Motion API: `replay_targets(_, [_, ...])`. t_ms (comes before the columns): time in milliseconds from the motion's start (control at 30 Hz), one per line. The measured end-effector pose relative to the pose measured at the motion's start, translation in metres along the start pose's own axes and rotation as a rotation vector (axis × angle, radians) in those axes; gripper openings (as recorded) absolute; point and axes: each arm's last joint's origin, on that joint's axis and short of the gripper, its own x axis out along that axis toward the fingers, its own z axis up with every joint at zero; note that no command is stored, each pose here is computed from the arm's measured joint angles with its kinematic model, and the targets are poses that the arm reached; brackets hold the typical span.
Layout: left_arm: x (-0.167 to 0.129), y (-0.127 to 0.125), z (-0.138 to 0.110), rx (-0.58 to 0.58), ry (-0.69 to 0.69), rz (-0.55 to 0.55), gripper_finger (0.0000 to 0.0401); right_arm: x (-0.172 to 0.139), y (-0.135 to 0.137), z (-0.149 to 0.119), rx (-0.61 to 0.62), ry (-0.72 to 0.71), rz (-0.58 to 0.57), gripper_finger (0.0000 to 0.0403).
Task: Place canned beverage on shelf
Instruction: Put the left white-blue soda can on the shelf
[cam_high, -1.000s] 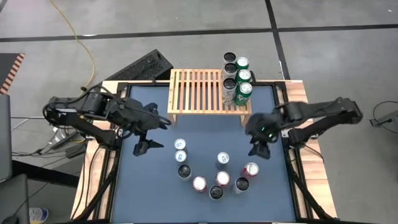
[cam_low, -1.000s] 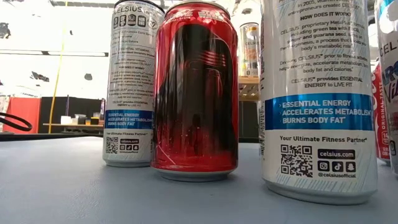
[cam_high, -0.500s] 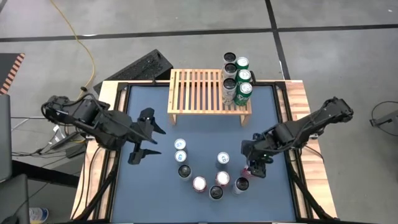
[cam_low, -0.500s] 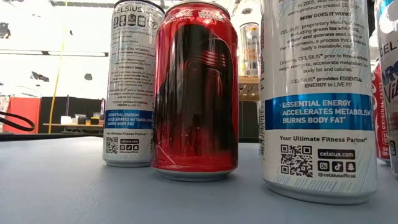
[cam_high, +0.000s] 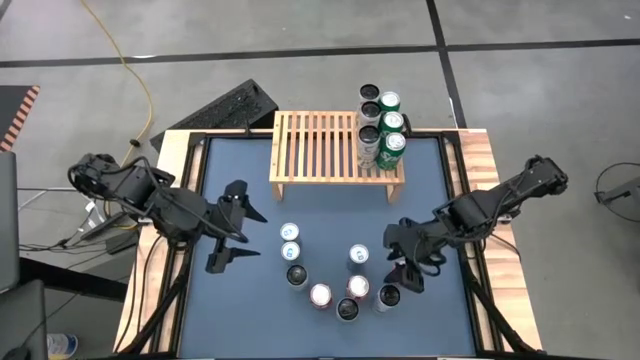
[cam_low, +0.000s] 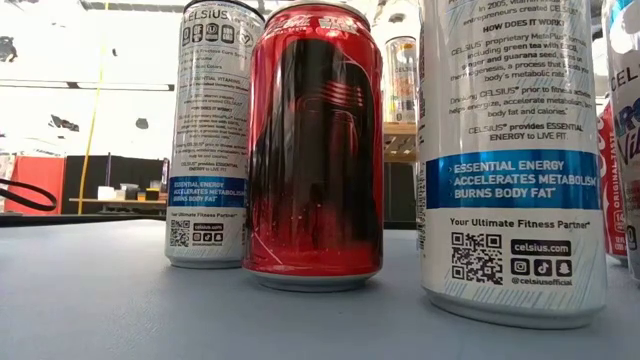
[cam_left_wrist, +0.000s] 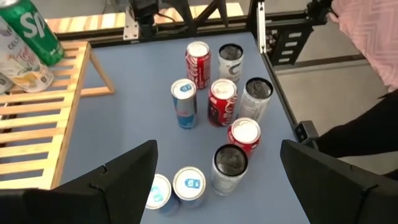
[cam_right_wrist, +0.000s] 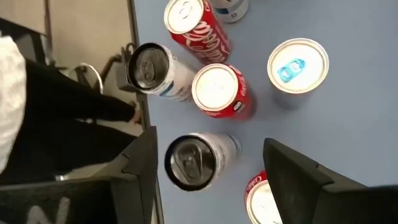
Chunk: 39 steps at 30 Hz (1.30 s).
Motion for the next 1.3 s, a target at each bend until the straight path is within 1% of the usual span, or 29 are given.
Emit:
replay_targets(167, [0.000,-0.001,0.000,-0.002,0.000,-0.009,0.0327,-0.014,0.013,0.013,-0.010,0.058,-0.055,0.0233])
replay_targets(267, [0.003,-0.002,0.000,-0.010,0.011,-0.048,0.0327,-0.021,0.021,0.018,-0.015,0.109,-0.105,0.0233])
replay_targets(367, [0.010,-0.008,-0.001,-0.001,0.035,-0.082,0.0327,-0.021,0.035,0.020,-0.015,0.130,-0.132,0.0233])
replay_targets(500, [0.016,-0.015,-0.001,0.011,0.043,-0.111,0.0327,-0.012,0.053,0.020,-0.018,0.141,-0.125,0.0233])
replay_targets(567, [0.016,-0.018,-0.001,0.018,0.047,-0.121,0.0327,-0.002,0.058,0.019,0.000,0.138,-0.163,0.0233])
replay_targets(700, [0.014,-0.022,-0.002,0.030,0.046,-0.136,0.0327,0.020,0.063,0.010,0.006,0.199,-0.258,0.0233])
replay_targets(800, [0.014,-0.027,-0.002,0.038,0.035,-0.154,0.0327,0.036,0.068,0.006,-0.001,0.226,-0.293,0.0236])
replay_targets(900, [0.022,-0.032,-0.006,0.026,-0.035,-0.180,0.0327,0.049,0.072,0.004,-0.012,0.241,-0.302,0.0241])
replay_targets(1000, [0.035,-0.035,-0.022,0.000,-0.131,-0.219,0.0327,0.055,0.074,0.002,-0.022,0.248,-0.309,0.0244])
replay_targets(1133, [0.048,-0.030,-0.043,-0.024,-0.390,-0.263,0.0327,0.052,0.075,-0.001,-0.044,0.217,-0.345,0.0245])
replay_targets(1200, [0.060,-0.026,-0.056,-0.010,-0.488,-0.236,0.0327,0.048,0.075,-0.004,-0.063,0.206,-0.372,0.0245])
replay_targets(1300, [0.082,-0.017,-0.071,-0.037,-0.563,-0.189,0.0327,0.039,0.075,-0.010,-0.064,0.179,-0.419,0.0245])
